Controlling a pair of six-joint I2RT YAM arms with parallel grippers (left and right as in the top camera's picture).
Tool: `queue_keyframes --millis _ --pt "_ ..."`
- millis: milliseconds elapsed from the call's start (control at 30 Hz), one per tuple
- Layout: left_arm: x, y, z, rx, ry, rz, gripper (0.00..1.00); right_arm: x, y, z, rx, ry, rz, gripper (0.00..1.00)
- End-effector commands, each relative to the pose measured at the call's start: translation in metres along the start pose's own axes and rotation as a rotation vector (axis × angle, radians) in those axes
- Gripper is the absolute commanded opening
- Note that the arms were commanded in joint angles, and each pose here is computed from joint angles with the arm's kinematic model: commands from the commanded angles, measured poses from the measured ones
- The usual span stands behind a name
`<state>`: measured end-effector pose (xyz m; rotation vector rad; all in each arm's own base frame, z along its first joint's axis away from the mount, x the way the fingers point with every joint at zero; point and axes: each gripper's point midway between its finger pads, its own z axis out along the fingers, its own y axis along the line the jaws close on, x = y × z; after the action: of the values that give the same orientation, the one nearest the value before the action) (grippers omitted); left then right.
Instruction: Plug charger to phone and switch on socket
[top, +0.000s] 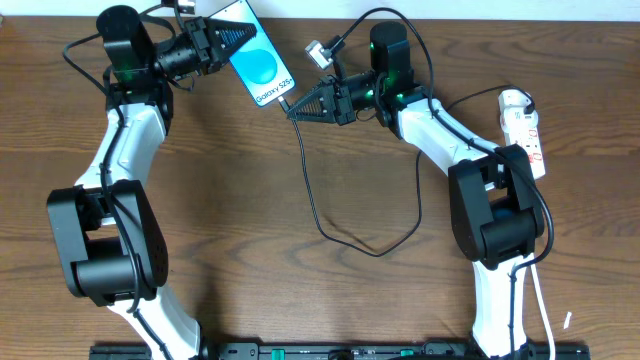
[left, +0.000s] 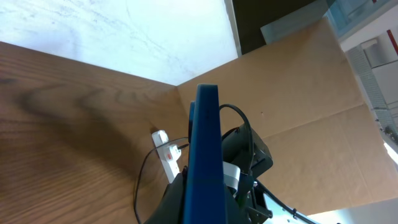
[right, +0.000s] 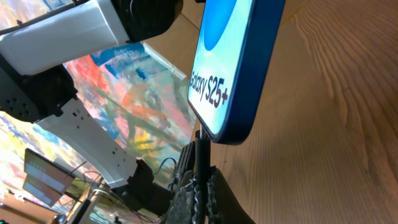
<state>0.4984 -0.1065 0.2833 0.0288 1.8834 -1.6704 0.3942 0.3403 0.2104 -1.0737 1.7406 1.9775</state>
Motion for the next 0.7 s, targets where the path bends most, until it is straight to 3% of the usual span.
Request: queue_keyframes --millis 0,667 --pt "0.0014 -0.0241 0.0009 0.030 0.021 0.063 0.08 -0.0005 -0.0019 -0.0027 -0.001 -0.001 0.007 0.01" --pt "0.0078 -0.0275 0.0083 0.043 0.044 0.064 0.08 -0.0005 -0.0019 -0.0027 -0.001 -0.001 0.041 0.01"
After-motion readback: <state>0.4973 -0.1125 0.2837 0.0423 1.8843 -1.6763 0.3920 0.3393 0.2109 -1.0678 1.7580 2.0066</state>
